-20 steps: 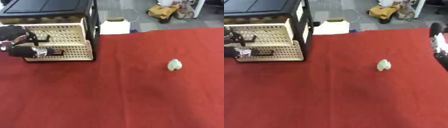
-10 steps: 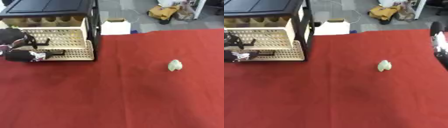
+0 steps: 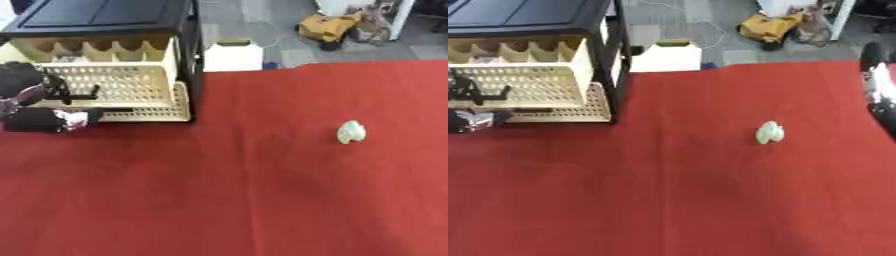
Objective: Pick up objects from table and place into drawer.
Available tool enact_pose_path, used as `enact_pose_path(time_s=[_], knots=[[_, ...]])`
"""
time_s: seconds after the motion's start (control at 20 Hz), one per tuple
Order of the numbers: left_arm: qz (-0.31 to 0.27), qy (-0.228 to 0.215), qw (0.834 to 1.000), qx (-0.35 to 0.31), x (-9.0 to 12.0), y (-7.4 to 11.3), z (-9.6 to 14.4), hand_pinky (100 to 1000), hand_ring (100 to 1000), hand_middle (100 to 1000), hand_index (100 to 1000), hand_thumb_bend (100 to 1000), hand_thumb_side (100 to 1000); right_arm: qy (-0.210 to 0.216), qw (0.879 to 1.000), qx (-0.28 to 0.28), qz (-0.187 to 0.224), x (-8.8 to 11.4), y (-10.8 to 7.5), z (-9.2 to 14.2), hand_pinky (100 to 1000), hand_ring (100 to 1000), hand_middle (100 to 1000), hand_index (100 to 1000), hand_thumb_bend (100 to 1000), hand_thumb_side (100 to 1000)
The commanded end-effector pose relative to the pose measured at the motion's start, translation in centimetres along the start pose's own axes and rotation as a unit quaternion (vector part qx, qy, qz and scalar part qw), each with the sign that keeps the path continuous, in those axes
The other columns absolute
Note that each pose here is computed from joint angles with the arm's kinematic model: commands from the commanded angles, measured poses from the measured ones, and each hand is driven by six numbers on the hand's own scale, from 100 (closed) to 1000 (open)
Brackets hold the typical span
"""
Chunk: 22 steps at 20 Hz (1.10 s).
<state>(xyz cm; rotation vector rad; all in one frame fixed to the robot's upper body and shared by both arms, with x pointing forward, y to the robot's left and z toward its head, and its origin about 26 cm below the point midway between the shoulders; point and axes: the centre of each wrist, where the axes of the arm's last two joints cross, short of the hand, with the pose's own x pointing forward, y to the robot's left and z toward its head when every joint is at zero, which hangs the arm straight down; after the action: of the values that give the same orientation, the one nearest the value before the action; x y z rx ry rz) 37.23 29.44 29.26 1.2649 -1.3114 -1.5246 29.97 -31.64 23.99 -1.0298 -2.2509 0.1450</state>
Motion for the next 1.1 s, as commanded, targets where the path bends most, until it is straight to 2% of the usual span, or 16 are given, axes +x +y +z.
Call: enact_pose_path(time_s=[0.05,0.75,1.1], knots=[[-0.019,0.008,1.0,0.014,-0.6,1.3,1.1,100,100,100,665,501,1000,-0.013,1.0,-0.011,0.0,0.5,-0.6,-0.4,718,821,545,811,344,701],[-0.026,-0.008,0.999,0.017,0.5,0.6,3.2,100,100,100,666,493,1000,-0.012,1.0,-0.016,-0.003,0.5,-0.6,-0.5,717,820,547,811,337,699],[-0.035,-0.001,0.999,0.011,0.4,0.0,3.7,100,100,100,665,500,1000,-0.012,1.0,-0.017,-0.004,0.5,-0.6,-0.5,717,820,547,811,337,699]])
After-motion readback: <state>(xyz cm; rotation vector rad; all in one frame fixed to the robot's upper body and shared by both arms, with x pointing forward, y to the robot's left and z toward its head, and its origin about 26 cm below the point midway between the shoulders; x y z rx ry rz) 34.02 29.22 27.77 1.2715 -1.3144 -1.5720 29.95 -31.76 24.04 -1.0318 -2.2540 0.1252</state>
